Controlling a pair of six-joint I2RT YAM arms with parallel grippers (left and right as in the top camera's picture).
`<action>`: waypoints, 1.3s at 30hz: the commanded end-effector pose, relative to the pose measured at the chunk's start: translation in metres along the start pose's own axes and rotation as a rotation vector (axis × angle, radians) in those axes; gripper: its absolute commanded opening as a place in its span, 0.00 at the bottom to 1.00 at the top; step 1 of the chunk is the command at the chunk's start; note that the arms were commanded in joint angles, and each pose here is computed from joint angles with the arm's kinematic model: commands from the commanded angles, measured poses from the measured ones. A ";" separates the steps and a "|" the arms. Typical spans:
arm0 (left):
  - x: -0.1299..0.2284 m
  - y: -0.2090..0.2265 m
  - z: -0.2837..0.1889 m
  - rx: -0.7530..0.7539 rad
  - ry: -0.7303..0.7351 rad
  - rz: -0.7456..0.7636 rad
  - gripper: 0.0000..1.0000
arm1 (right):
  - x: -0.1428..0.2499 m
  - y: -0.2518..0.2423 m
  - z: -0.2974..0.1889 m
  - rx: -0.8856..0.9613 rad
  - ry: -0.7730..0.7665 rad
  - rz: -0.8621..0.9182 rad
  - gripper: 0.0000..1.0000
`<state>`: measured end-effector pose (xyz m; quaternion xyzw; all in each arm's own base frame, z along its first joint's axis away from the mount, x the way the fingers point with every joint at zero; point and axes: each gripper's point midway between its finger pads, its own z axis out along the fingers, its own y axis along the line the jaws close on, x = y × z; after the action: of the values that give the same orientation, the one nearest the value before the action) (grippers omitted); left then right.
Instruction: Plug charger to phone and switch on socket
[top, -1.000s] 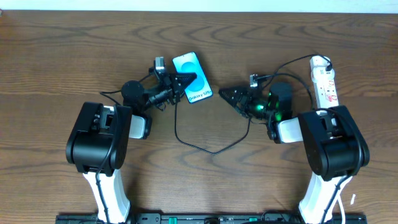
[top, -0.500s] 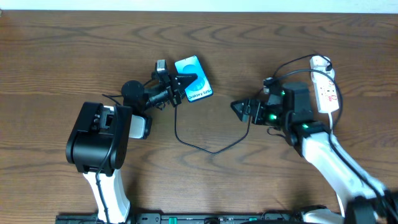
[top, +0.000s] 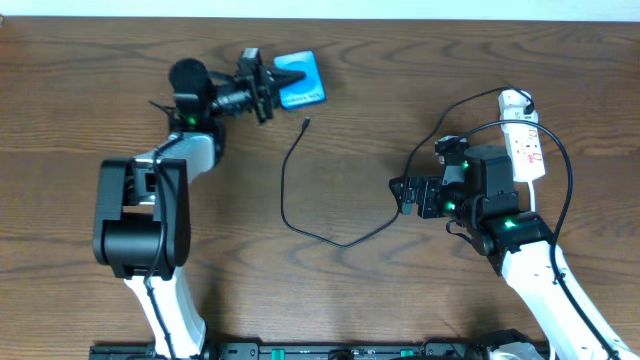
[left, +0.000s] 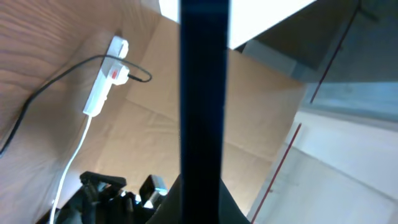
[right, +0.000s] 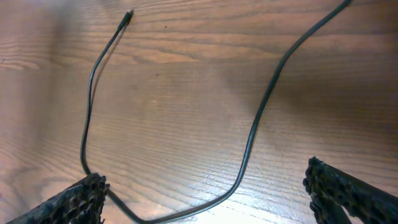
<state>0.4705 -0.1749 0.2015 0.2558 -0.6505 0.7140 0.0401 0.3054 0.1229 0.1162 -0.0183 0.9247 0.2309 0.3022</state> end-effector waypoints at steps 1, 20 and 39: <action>0.009 -0.012 -0.010 -0.020 0.057 0.016 0.07 | -0.001 0.007 -0.002 -0.027 0.000 -0.025 0.99; 0.016 0.016 0.005 -0.102 0.091 -0.226 0.07 | 0.007 0.009 -0.002 -0.044 0.032 0.017 0.99; 0.005 0.012 0.010 -0.070 0.025 -0.223 0.07 | 0.009 0.008 -0.002 -0.039 0.042 0.021 0.99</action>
<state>0.4588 -0.1896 0.1791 0.3065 -0.6511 0.6813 0.1340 0.2960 0.1269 0.1118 -0.0190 0.9286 0.2442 0.2786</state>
